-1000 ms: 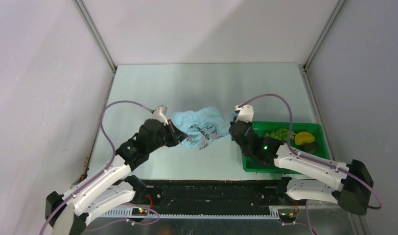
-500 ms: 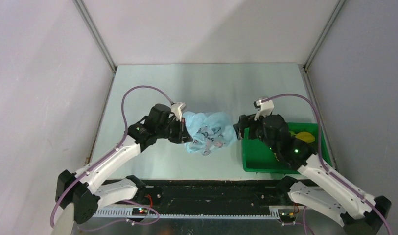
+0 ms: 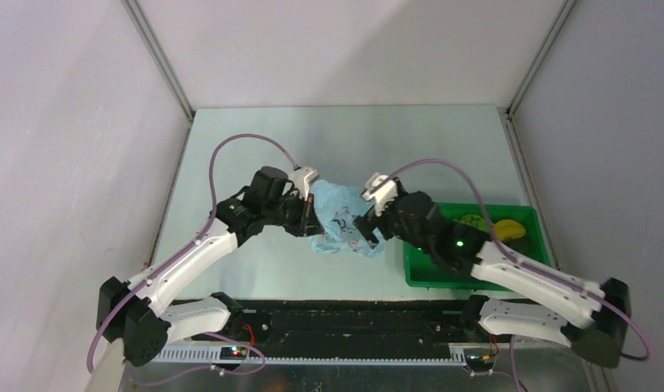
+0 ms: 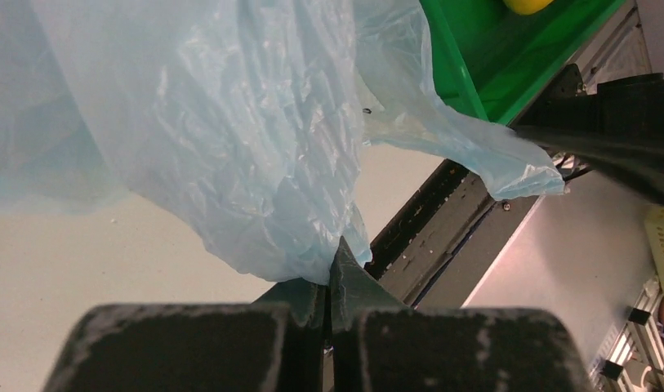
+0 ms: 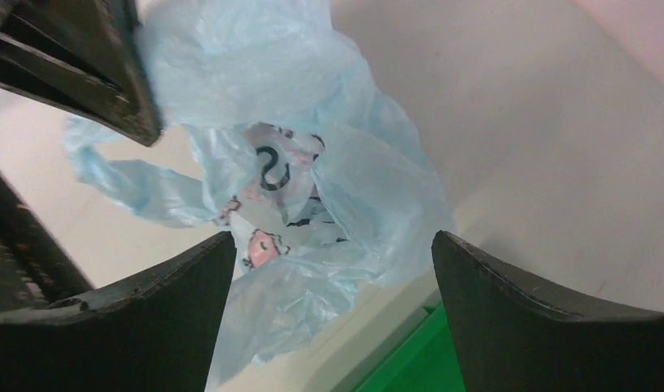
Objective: Place the fake fruits into the plastic bag and tie a complex knot
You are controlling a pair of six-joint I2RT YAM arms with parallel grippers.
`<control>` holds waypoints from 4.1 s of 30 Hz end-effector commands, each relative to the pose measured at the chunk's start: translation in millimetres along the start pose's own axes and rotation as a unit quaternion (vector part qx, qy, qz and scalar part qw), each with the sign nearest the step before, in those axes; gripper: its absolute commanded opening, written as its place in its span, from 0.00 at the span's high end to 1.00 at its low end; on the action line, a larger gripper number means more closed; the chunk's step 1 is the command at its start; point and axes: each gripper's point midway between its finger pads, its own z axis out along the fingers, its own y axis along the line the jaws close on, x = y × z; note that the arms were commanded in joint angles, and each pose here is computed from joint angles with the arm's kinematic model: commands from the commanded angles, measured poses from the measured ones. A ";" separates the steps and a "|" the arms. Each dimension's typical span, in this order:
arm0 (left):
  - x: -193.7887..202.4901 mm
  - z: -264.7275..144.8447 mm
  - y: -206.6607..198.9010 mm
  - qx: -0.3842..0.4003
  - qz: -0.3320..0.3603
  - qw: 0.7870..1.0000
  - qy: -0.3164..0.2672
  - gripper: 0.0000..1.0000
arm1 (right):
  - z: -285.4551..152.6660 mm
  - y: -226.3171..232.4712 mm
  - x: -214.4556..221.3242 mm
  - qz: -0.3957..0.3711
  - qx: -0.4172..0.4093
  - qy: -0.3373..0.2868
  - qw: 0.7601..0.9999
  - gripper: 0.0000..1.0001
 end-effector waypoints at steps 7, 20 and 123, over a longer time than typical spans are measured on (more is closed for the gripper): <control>-8.9 -4.5 -8.2 0.026 0.041 0.999 -0.011 1.00 | 71.8 -13.3 -16.3 -0.102 0.069 -0.032 0.992 0.04; -24.4 -9.1 -1.6 -0.007 0.009 0.998 -0.068 0.49 | 96.3 -9.6 14.1 -0.060 0.019 -0.006 0.998 0.99; 9.6 -15.4 -31.9 -0.025 -0.107 0.977 -0.181 1.00 | 43.3 80.3 -29.1 0.341 -0.097 -0.041 0.934 0.61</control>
